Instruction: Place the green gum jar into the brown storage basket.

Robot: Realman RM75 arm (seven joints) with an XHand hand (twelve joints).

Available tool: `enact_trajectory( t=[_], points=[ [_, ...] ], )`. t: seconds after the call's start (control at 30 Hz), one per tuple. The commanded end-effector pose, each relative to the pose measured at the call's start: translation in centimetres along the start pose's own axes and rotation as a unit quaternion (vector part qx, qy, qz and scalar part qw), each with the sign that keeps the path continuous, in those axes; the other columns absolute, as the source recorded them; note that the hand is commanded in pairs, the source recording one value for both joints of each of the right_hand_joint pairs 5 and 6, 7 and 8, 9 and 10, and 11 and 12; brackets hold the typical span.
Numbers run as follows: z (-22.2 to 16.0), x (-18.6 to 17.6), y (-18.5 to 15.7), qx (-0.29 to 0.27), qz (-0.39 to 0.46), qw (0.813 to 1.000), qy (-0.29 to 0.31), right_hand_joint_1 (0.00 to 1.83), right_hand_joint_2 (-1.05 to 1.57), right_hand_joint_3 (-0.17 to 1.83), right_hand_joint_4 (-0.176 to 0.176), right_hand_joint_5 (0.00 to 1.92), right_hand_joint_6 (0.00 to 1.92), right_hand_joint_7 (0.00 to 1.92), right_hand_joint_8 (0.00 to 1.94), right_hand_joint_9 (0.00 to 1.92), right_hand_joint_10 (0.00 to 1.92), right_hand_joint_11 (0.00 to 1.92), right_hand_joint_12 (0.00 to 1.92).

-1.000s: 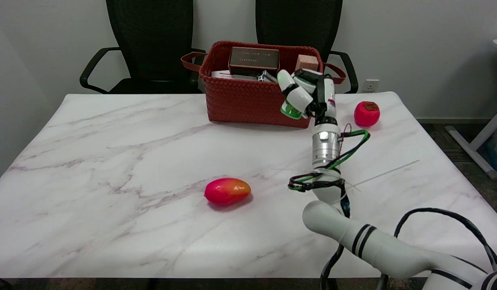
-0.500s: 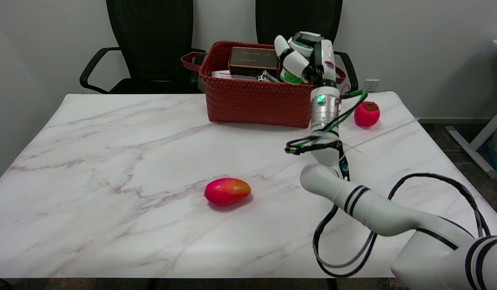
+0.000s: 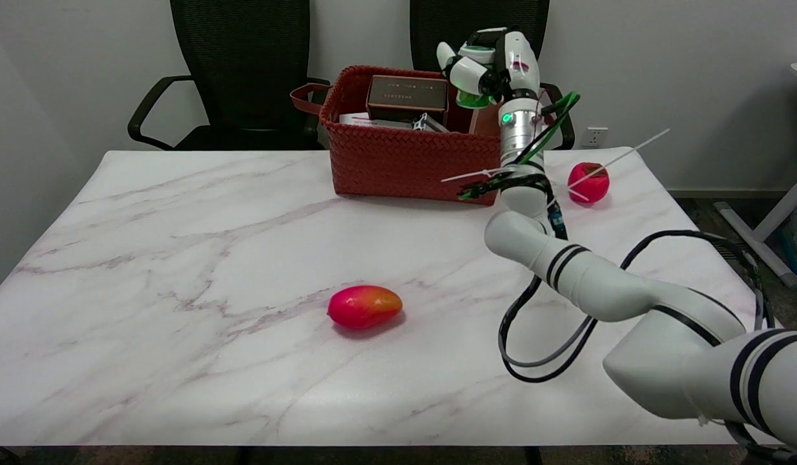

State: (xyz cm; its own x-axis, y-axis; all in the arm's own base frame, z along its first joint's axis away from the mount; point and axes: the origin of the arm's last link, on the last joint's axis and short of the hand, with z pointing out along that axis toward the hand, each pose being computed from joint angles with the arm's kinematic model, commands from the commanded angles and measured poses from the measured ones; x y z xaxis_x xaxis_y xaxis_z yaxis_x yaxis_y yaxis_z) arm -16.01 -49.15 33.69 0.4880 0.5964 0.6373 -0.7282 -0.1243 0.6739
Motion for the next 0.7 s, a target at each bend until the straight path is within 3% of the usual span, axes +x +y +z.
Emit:
enact_trajectory(
  t=[0.03, 0.3, 0.4, 0.57, 0.7],
  points=[
    [3.7, 0.4, 4.1, -0.101, -0.105, 0.989, -0.040, 0.84, 0.80, 0.56, 0.000, 1.29, 1.29, 1.52, 1.52, 1.47, 1.47, 1.74, 1.74],
    [2.2, 0.6, 6.5, -0.140, -0.092, 0.985, -0.043, 0.80, 0.88, 0.47, 0.000, 1.26, 1.26, 1.50, 1.50, 1.44, 1.44, 1.70, 1.70],
    [1.6, 0.8, 7.5, -0.158, -0.077, 0.984, -0.039, 0.80, 0.89, 0.45, 0.000, 1.12, 1.12, 1.42, 1.42, 1.34, 1.34, 1.59, 1.59],
    [0.8, 0.5, 8.2, -0.167, -0.072, 0.982, -0.051, 0.80, 0.84, 0.47, 0.000, 0.79, 0.79, 1.03, 1.03, 0.80, 0.80, 1.18, 1.18],
    [0.9, 0.8, 7.6, -0.155, -0.063, 0.985, -0.040, 0.79, 0.64, 0.55, 0.000, 0.43, 0.43, 0.52, 0.52, 0.44, 0.44, 0.69, 0.69]
  ],
)
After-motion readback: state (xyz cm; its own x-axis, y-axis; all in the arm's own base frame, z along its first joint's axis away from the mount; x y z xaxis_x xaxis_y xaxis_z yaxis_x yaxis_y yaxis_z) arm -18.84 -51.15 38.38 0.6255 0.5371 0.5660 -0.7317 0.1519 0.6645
